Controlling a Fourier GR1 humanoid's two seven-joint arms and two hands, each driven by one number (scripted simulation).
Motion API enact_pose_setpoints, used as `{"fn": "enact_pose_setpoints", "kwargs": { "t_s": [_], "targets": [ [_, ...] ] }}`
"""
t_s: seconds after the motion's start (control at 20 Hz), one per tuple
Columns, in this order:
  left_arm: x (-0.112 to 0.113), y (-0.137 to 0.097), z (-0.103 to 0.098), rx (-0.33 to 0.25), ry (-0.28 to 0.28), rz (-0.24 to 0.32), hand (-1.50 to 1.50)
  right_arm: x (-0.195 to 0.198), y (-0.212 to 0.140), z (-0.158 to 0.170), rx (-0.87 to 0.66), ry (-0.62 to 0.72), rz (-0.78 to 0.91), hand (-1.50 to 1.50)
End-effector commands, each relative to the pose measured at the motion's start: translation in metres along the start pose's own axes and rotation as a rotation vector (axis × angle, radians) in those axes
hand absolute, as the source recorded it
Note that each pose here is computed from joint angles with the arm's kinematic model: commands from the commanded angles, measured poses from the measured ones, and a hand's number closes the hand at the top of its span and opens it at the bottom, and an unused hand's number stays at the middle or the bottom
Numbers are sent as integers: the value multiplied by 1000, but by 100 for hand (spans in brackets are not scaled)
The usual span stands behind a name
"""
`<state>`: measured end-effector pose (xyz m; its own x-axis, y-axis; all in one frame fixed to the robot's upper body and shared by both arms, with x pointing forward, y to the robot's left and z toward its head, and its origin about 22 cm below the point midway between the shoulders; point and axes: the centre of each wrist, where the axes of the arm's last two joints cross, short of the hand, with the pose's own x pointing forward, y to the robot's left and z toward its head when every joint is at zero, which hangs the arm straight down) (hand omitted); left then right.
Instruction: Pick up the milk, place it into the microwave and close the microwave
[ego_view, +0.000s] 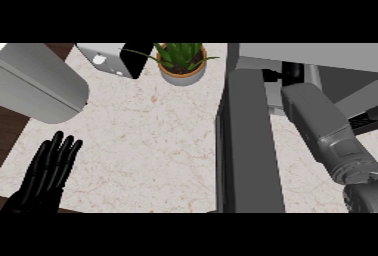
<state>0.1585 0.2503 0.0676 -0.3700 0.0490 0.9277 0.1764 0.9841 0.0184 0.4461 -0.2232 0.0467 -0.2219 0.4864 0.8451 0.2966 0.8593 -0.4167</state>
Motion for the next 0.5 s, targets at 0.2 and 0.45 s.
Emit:
{"fn": "enact_pose_setpoints", "kwargs": {
  "t_s": [0.2,0.45],
  "targets": [
    [3,-9,0,-21,3,3,-150,-22,-27,5,60,0,-52,-150],
    [1,-17,-6,-10,-11,14,-150,-34,-24,17,56,10,-111,-150]
  ]
}}
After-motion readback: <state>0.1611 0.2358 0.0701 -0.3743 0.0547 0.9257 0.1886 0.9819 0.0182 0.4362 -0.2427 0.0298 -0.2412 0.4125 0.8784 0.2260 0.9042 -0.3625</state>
